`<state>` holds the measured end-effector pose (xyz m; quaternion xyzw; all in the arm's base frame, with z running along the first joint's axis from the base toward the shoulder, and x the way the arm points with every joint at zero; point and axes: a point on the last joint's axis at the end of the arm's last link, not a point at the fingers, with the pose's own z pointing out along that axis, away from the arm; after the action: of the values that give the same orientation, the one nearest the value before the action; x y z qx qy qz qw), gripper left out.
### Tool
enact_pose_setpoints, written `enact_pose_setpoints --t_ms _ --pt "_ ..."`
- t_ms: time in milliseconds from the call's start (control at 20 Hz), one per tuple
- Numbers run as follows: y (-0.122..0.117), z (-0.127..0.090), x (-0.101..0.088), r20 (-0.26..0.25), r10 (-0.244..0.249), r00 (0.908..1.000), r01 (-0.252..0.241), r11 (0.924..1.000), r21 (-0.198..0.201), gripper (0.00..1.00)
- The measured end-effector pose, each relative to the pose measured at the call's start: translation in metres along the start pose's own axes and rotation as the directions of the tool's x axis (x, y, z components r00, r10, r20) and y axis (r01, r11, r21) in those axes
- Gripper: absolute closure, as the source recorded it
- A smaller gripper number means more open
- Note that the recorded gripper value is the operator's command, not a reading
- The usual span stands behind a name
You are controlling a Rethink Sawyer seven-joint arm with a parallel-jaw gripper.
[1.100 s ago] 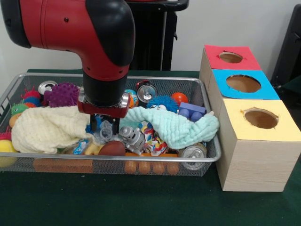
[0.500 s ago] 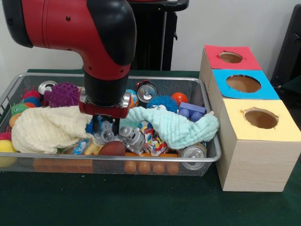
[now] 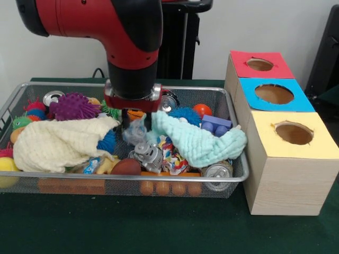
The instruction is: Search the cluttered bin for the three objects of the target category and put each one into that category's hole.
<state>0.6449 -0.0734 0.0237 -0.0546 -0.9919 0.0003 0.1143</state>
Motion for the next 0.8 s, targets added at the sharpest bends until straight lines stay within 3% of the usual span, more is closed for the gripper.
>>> enact_pose_setpoints --t_ms 100,400,800 --pt "0.006 -0.005 0.016 -0.033 0.022 0.9992 -0.023 0.999 -0.039 1.0" --pt "0.022 -0.005 0.058 -0.116 0.047 0.9921 -0.059 0.9929 -0.104 1.0" --pt "0.045 0.012 0.093 -0.159 0.044 0.9864 -0.068 0.9866 -0.148 1.0"
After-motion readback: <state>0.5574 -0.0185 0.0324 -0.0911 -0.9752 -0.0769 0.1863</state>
